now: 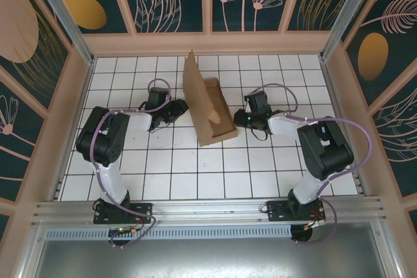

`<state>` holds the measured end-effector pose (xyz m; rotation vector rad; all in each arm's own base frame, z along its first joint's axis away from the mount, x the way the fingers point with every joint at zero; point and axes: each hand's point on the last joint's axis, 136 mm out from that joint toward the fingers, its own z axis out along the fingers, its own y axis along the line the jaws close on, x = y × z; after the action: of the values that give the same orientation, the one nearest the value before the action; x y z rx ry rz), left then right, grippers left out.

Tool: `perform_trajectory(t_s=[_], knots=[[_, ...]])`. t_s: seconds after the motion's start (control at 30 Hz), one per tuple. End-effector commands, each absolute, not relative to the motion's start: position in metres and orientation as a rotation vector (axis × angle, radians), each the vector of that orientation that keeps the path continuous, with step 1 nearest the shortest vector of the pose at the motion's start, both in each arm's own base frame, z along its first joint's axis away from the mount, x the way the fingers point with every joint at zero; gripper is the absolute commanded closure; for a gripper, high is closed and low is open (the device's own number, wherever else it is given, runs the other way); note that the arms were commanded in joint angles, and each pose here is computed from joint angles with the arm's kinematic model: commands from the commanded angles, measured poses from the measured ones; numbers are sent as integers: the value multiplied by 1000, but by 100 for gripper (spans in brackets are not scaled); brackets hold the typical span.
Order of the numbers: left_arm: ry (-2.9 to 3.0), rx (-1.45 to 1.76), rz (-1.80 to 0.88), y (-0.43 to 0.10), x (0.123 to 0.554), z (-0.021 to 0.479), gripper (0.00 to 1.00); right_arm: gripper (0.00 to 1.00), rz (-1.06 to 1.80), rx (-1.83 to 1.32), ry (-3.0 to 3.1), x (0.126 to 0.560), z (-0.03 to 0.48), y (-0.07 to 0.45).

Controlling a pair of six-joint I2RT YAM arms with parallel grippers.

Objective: Fold the paper box

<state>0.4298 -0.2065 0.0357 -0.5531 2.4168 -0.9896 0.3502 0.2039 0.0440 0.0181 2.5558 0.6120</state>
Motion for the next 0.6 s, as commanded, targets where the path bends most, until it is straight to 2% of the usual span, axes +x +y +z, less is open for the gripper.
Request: perform_trajectory(t_s=[0.0, 0.13, 0.27, 0.37, 0.47, 0.57], knots=[[2444, -449, -1041, -229, 448, 37, 58, 77, 706, 12, 2561, 325, 46, 223], [2501, -309, -1095, -256, 465, 30, 59, 76, 831, -42, 2538, 301, 52, 261], [2532, -173, -1120, -268, 481, 32, 48, 70, 986, -164, 2488, 282, 68, 318], [2451, -260, -1038, -230, 500, 55, 41, 65, 993, -175, 2451, 286, 79, 332], [2345, -415, -995, -174, 508, 82, 37, 56, 917, -169, 2388, 295, 94, 319], [2265, -450, -811, -130, 504, 114, 34, 47, 822, -217, 2334, 301, 111, 302]])
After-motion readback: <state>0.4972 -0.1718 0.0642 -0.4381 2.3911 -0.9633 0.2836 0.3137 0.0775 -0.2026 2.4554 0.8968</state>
